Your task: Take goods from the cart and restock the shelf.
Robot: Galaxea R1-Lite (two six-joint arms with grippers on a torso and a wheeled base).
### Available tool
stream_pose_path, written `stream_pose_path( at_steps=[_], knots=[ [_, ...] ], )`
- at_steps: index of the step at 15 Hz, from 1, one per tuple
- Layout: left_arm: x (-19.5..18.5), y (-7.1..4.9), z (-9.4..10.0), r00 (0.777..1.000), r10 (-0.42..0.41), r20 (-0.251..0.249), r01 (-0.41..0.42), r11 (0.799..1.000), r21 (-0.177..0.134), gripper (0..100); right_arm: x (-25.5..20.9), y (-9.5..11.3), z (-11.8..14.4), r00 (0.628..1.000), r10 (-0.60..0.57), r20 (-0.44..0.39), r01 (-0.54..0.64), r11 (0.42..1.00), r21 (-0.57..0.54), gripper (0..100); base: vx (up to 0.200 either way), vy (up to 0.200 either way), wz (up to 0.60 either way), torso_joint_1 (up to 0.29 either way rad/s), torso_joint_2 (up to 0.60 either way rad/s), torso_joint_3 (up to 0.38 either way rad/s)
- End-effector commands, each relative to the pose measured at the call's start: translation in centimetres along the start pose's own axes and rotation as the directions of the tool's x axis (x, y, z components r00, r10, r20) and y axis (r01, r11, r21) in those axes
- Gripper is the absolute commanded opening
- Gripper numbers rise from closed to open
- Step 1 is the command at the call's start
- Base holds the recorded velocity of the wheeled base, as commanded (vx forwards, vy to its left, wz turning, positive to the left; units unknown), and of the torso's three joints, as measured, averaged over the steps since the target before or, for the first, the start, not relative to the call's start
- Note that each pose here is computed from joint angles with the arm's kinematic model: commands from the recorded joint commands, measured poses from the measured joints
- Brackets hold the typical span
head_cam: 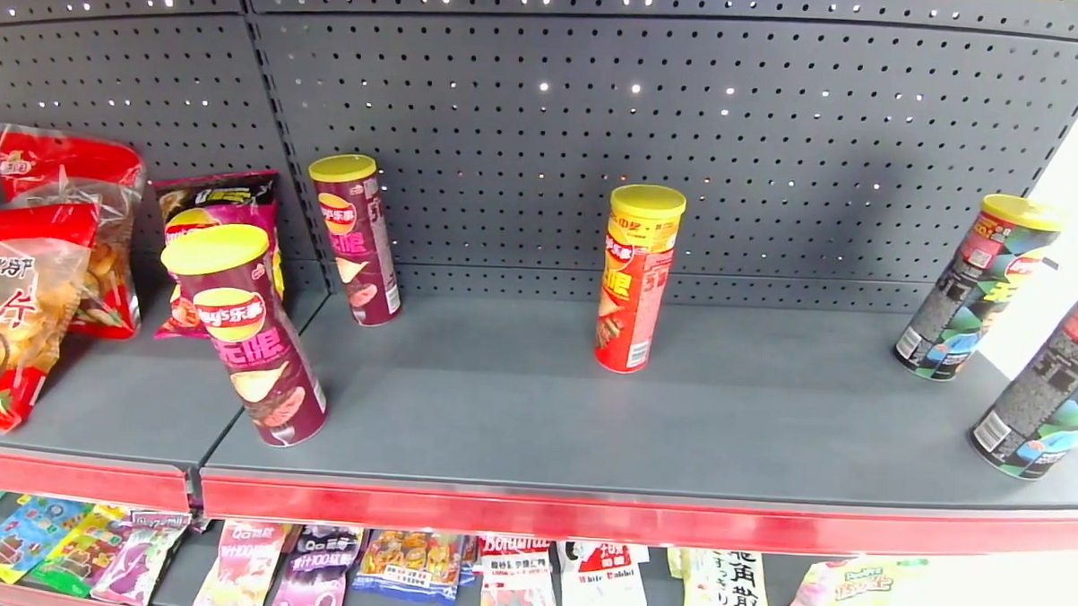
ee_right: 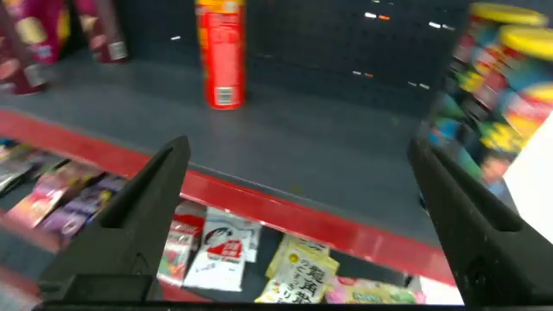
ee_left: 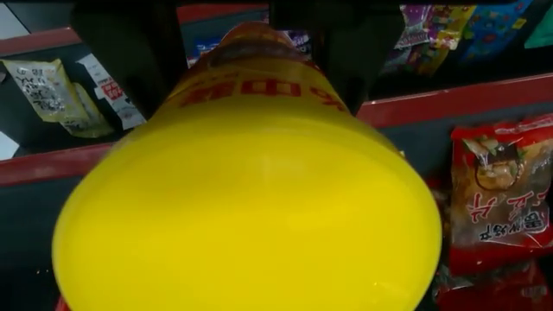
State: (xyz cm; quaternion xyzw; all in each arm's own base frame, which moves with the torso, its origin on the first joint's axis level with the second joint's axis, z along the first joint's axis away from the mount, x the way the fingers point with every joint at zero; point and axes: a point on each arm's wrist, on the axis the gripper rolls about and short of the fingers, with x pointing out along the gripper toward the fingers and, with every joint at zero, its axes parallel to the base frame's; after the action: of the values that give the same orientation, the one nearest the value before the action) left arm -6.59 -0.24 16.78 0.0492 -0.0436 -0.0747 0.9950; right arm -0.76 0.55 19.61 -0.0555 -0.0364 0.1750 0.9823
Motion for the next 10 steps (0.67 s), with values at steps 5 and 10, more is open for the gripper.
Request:
stream_pose_path(
  at_steps=[5, 10],
  knots=[
    [1.4, 0.3, 0.3, 0.997, 0.011, -0.082, -0.011, 1.000, -0.010, 0, 15.6, -2.4, 6.3, 0.946, 0.204, -0.251, -0.215, 0.976, -0.016, 100, 0.000, 0.000, 0.00, 0.000, 0.00, 0.000],
    [1.9, 0.3, 0.3, 0.994, 0.014, -0.109, -0.016, 1.000, -0.015, 0, 24.2, 0.0, 4.3, 0.890, 0.331, -0.313, -0.343, 0.939, 0.019, 100, 0.000, 0.000, 0.00, 0.000, 0.00, 0.000]
  ],
)
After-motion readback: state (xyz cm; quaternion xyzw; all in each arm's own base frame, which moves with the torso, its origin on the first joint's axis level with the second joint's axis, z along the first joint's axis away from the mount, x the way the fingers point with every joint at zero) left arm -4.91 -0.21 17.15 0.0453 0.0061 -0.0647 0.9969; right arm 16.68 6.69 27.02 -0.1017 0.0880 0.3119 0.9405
